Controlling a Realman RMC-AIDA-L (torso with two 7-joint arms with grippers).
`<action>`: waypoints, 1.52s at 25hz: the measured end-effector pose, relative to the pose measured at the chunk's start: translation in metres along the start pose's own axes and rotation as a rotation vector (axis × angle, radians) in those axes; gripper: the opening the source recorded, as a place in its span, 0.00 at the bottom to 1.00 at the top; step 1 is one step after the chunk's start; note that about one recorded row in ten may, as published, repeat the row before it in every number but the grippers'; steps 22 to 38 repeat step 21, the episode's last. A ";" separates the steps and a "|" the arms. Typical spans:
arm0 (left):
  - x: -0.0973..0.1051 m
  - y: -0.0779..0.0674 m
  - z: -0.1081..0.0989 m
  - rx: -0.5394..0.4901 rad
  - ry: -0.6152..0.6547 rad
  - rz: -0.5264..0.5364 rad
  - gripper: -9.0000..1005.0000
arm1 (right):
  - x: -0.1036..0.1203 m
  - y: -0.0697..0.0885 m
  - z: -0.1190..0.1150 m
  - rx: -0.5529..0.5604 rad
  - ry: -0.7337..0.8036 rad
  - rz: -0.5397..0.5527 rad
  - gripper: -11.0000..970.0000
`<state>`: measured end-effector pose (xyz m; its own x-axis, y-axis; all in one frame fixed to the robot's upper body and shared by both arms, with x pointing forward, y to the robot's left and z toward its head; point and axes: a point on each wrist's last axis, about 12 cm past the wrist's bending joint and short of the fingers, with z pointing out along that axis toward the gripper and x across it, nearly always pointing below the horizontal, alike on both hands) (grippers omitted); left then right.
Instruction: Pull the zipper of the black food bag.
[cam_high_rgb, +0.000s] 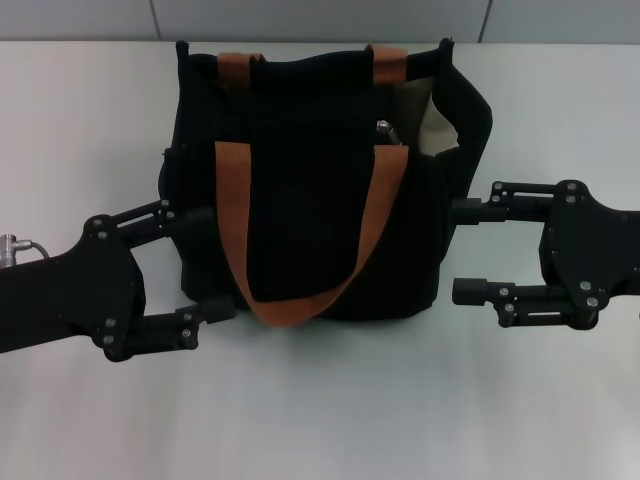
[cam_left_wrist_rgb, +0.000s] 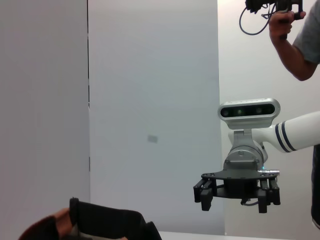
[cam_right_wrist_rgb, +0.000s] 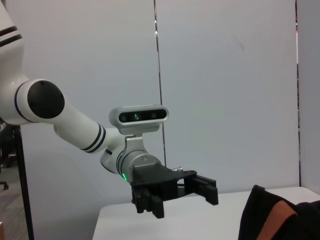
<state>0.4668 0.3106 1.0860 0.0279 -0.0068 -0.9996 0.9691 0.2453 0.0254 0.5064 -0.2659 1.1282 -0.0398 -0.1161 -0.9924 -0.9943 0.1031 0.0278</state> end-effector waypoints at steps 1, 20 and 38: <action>0.000 0.000 0.000 -0.002 -0.001 0.007 0.81 | 0.000 0.000 0.000 -0.001 0.001 -0.001 0.73; 0.003 -0.005 -0.001 -0.024 -0.017 0.083 0.81 | 0.002 0.001 -0.002 0.013 -0.003 0.012 0.73; 0.003 -0.006 -0.001 -0.027 -0.019 0.087 0.81 | 0.002 0.001 -0.002 0.013 -0.003 0.012 0.73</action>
